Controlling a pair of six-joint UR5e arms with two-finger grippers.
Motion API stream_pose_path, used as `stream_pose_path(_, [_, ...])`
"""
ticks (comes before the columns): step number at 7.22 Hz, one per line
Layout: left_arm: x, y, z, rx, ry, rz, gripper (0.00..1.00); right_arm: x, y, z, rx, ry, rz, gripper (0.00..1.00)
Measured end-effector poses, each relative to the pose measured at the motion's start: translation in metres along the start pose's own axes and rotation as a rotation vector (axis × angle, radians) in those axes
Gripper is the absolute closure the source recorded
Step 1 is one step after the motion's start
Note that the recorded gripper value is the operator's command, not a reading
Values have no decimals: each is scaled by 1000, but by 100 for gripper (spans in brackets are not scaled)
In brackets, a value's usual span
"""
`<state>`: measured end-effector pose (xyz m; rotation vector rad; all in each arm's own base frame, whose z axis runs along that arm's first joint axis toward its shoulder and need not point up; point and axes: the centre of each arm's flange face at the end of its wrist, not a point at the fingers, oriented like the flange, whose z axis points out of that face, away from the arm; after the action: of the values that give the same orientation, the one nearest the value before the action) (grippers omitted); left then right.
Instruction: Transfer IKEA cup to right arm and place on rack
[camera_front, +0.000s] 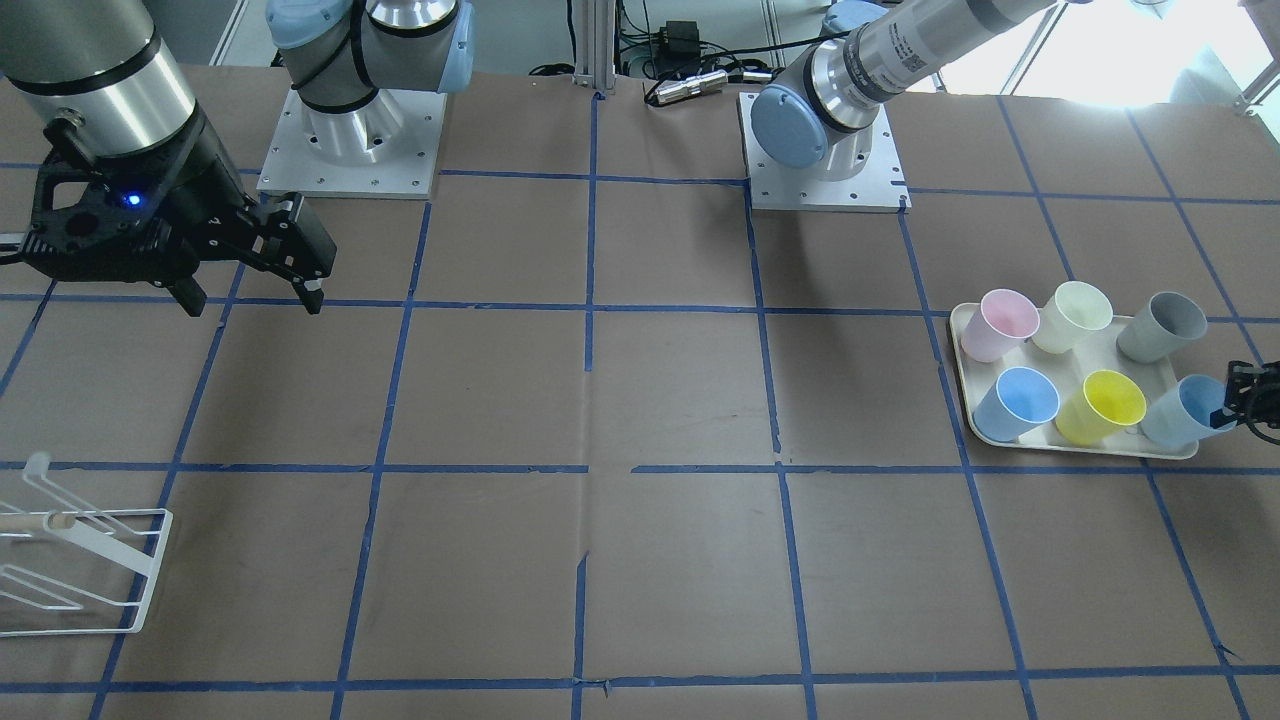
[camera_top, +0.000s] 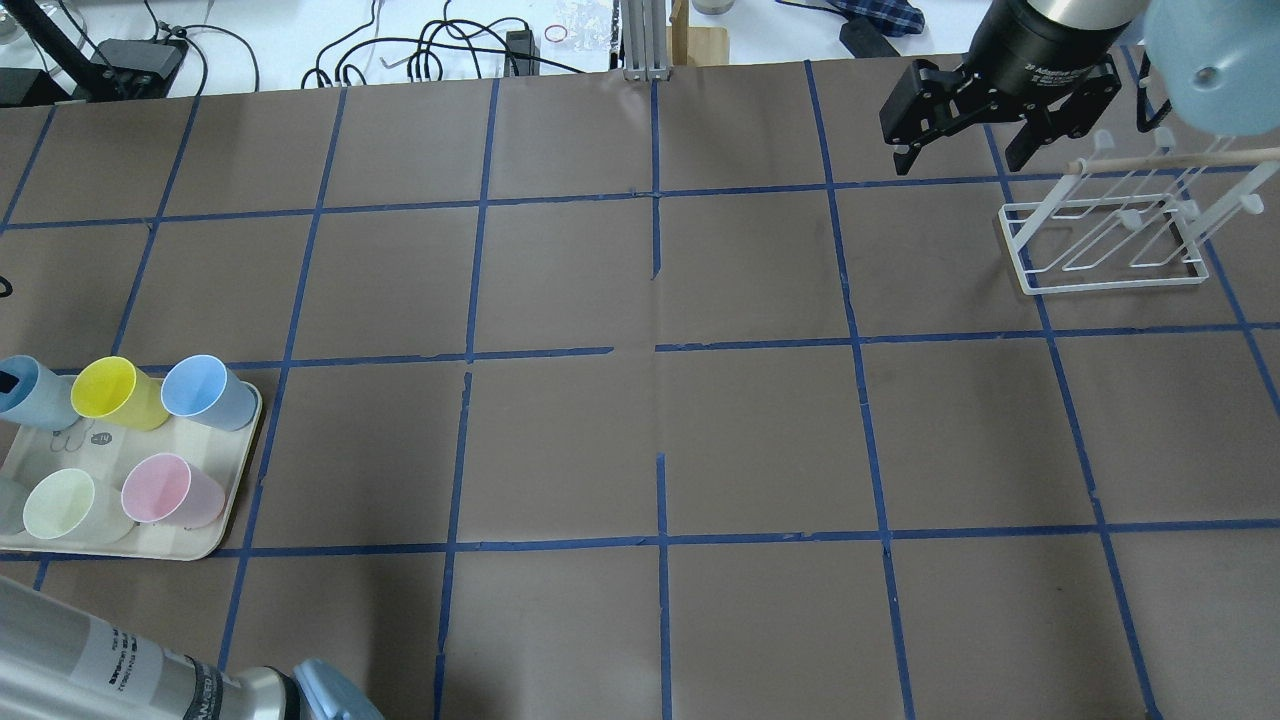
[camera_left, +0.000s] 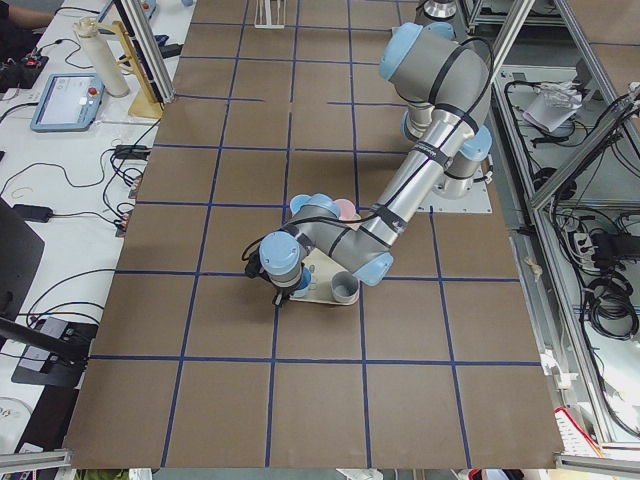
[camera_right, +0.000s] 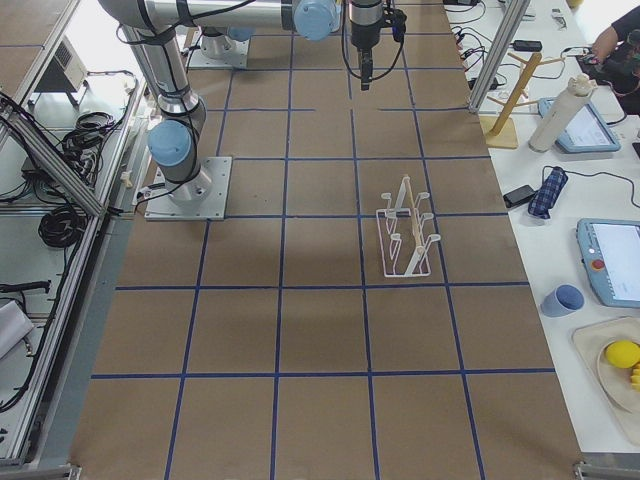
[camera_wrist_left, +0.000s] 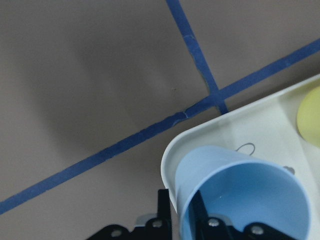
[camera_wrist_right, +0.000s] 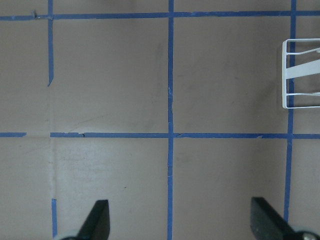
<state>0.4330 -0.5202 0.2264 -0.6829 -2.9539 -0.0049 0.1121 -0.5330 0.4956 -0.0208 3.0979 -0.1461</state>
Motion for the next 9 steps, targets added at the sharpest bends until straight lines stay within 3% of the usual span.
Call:
stream_pose_path(2, [6, -1, -20, -2, 6, 0, 100, 3, 0, 0, -3, -9, 4, 0])
stream_pose_path(4, [15, -16, -83, 7, -19, 22, 100, 8, -2, 0, -2, -56, 23, 0])
stream_pose_path(6, [73, -82, -160, 11, -6, 50, 100, 37, -7, 0, -16, -205, 112, 0])
stream_pose_path(8, [187, -161, -210, 12, 19, 8, 100, 62, -2, 6, -82, -453, 241, 0])
stream_pose_path(9, [255, -204, -216, 6, 21, -7, 100, 64, 9, 10, -121, -549, 295, 0])
